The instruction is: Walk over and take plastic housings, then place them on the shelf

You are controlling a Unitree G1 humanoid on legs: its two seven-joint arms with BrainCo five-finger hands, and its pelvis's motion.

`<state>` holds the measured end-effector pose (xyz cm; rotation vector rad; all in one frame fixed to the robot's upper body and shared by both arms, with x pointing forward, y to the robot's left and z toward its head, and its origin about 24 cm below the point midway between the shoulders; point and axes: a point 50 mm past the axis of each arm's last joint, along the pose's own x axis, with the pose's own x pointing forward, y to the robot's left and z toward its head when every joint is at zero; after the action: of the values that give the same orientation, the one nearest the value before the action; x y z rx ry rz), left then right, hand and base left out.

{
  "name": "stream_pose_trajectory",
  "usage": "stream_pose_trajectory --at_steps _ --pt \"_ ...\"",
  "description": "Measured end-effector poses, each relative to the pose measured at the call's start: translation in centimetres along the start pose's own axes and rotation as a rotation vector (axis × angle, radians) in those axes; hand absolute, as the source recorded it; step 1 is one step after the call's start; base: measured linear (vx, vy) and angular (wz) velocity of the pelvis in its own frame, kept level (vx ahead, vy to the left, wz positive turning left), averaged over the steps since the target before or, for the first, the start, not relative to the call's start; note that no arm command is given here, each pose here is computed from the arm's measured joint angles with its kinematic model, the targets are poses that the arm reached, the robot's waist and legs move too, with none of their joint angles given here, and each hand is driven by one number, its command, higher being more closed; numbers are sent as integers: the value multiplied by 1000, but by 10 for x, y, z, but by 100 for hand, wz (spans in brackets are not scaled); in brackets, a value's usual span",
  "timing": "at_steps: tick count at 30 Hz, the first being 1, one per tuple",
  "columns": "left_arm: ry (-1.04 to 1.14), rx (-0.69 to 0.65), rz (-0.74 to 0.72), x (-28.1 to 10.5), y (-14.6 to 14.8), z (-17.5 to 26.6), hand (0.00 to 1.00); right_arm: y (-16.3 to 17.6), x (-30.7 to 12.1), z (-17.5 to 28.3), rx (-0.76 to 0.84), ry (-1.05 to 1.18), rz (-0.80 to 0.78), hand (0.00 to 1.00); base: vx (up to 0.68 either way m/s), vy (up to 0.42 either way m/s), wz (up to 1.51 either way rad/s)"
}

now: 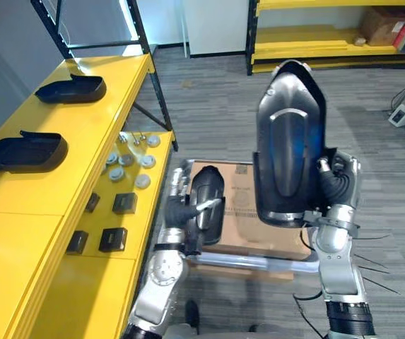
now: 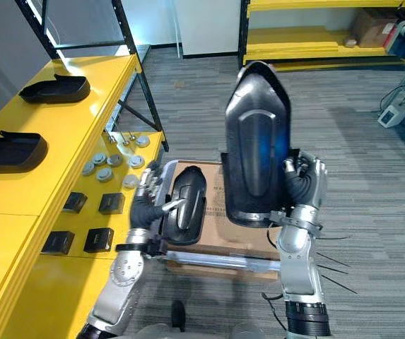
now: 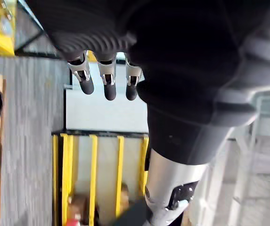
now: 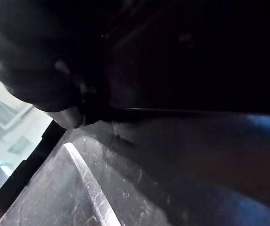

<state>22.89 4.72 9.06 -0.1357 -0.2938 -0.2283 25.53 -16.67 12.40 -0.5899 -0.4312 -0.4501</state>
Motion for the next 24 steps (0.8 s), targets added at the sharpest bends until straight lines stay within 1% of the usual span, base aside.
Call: stream_pose_trajectory --at_steps 2,5,9,10,11,12,15,21,24 --pt "19 -3 7 1 -4 -5 0 7 -2 6 16 -14 13 100 -15 -10 -9" --pt "60 15 -19 5 -9 -13 0 18 -7 17 49 -41 59 100 -31 -2 -8" --pt "103 21 11 5 -7 -20 0 20 -9 25 69 -69 62 100 -13 3 -6" --pt "114 14 24 5 -6 -22 100 22 -10 26 73 -73 69 100 0 0 0" --pt "125 10 26 6 -5 -24 100 23 -10 27 75 -75 71 100 0 0 0" --pt "133 4 26 7 -5 -25 100 23 -10 27 74 -76 73 0 0 0 0" --pt "154 -8 44 7 -4 -28 100 27 -12 30 89 -86 97 0 0 0 0" --pt "187 21 49 8 0 -35 100 31 -18 32 140 -101 152 0 0 0 0" --pt "199 31 66 8 2 -36 100 32 -21 32 208 -106 195 0 -6 1 1"
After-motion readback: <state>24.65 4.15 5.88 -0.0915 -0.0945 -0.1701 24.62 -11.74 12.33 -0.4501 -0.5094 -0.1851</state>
